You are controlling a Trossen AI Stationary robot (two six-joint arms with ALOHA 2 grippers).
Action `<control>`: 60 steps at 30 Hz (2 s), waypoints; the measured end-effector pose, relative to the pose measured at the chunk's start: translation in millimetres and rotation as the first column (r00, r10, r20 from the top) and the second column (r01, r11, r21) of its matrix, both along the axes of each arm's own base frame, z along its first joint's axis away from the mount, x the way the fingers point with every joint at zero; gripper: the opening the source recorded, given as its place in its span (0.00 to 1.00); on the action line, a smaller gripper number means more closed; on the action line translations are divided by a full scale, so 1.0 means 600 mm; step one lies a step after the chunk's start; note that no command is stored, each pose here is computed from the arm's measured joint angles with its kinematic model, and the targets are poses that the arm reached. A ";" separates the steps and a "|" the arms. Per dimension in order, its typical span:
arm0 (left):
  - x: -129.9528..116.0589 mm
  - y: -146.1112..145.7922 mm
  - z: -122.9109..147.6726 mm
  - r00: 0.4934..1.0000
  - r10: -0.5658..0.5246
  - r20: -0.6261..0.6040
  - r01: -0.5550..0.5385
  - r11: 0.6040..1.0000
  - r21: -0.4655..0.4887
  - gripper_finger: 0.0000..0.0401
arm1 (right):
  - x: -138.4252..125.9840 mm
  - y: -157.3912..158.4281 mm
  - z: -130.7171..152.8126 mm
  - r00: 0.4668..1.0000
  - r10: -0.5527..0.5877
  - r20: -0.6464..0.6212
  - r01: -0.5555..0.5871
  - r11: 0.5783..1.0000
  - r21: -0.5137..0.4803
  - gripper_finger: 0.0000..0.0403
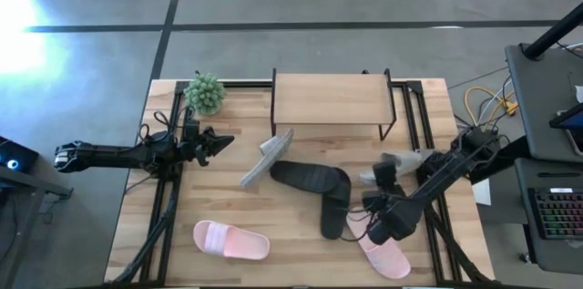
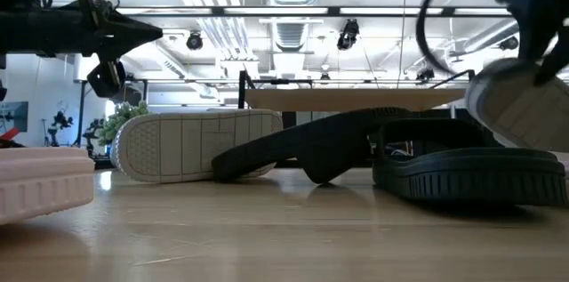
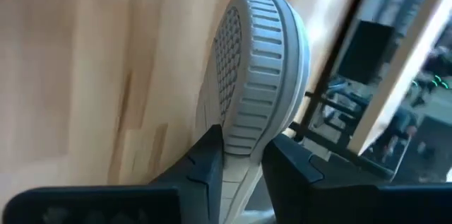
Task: Pick and place slides into the shelf
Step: Move the right gray slipper to the middle right of the table, then move the left gray slipper to the middle right of the table
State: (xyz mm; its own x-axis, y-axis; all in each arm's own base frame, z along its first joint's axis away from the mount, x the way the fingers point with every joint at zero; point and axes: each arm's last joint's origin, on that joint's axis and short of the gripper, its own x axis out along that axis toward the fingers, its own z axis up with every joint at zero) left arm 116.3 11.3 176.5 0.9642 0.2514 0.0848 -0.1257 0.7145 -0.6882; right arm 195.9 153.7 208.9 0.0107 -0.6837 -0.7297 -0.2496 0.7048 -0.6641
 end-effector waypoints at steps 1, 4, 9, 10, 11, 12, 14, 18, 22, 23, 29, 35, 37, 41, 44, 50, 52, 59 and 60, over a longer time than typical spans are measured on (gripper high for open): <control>0.000 0.000 0.000 1.000 0.000 0.000 0.000 1.000 0.000 0.00 | -0.003 0.001 -0.004 0.999 -0.019 0.027 0.019 1.000 -0.007 0.21; 0.000 0.000 0.000 1.000 -0.002 -0.001 0.002 1.000 -0.001 0.00 | -0.008 0.002 -0.008 0.998 -0.049 0.045 0.049 0.999 -0.004 0.26; 0.000 0.000 0.000 1.000 -0.002 -0.001 0.002 1.000 0.000 0.00 | 0.002 0.011 0.003 0.992 -0.094 0.081 0.090 0.994 0.056 0.33; 0.000 0.000 0.000 1.000 -0.002 -0.003 0.002 1.000 0.001 0.00 | 0.004 0.014 0.004 0.989 -0.115 0.097 0.108 0.991 0.079 0.34; 0.001 0.000 -0.001 1.000 -0.002 -0.005 0.002 1.000 0.001 0.00 | 0.006 0.017 0.003 0.985 -0.133 0.106 0.122 0.987 0.109 0.34; 0.001 0.000 -0.001 1.000 -0.002 -0.010 0.002 1.000 0.001 0.00 | 0.008 0.021 0.002 0.982 -0.151 0.110 0.134 0.980 0.146 0.35; 0.002 0.000 -0.003 1.000 -0.002 -0.018 0.002 1.000 0.001 0.00 | 0.015 0.030 -0.001 0.975 -0.186 0.122 0.153 0.960 0.233 0.36; 0.004 0.000 -0.006 0.999 -0.002 -0.037 0.002 1.000 -0.001 0.00 | 0.019 0.042 -0.005 0.963 -0.258 0.073 0.215 0.906 0.365 0.39; 0.005 0.000 -0.007 0.999 -0.002 -0.045 0.002 1.000 -0.004 0.00 | 0.013 0.045 -0.005 0.897 -0.442 0.020 0.396 0.822 0.410 0.42; 0.005 0.000 -0.007 0.999 -0.002 -0.044 0.002 1.000 -0.005 0.00 | 0.012 0.045 -0.004 0.866 -0.500 0.022 0.447 0.791 0.418 0.42; 0.005 0.000 -0.005 1.000 -0.015 -0.024 0.014 0.999 -0.038 0.00 | 0.018 0.050 0.008 0.506 -0.838 0.204 0.675 0.532 0.512 0.44; 0.006 -0.001 -0.008 0.999 -0.025 -0.040 0.022 0.997 -0.067 0.00 | 0.056 0.024 0.021 0.104 -0.973 0.207 0.668 0.223 0.710 0.44; 0.007 -0.001 -0.020 0.994 -0.036 -0.099 0.024 0.993 -0.120 0.00 | 0.070 0.005 0.027 -0.028 -0.985 0.171 0.646 0.113 0.755 0.43; 0.008 -0.006 -0.043 0.969 -0.150 -0.198 0.087 0.952 -0.294 0.00 | 0.107 -0.045 0.049 -0.197 -0.977 0.081 0.526 -0.035 0.850 0.41; 0.009 -0.012 -0.053 0.935 -0.265 -0.236 0.164 0.913 -0.373 0.00 | 0.135 -0.085 0.061 -0.179 -0.981 0.072 0.455 -0.017 0.890 0.40; 0.014 -0.015 -0.066 0.896 -0.330 -0.297 0.194 0.893 -0.407 0.00 | 0.189 -0.155 0.070 -0.131 -0.990 0.056 0.326 0.010 0.945 0.39; 0.016 -0.013 -0.070 0.892 -0.310 -0.328 0.170 0.905 -0.391 0.00 | 0.201 -0.169 0.068 -0.106 -0.992 0.070 0.300 0.035 0.953 0.39; 0.023 -0.009 -0.087 0.870 -0.236 -0.433 0.107 0.947 -0.302 0.00 | 0.236 -0.187 0.057 -0.087 -0.993 0.076 0.206 0.057 0.977 0.39; 0.025 -0.009 -0.088 0.870 -0.236 -0.432 0.108 0.948 -0.300 0.00 | 0.237 -0.188 0.057 -0.089 -0.993 0.075 0.202 0.056 0.978 0.39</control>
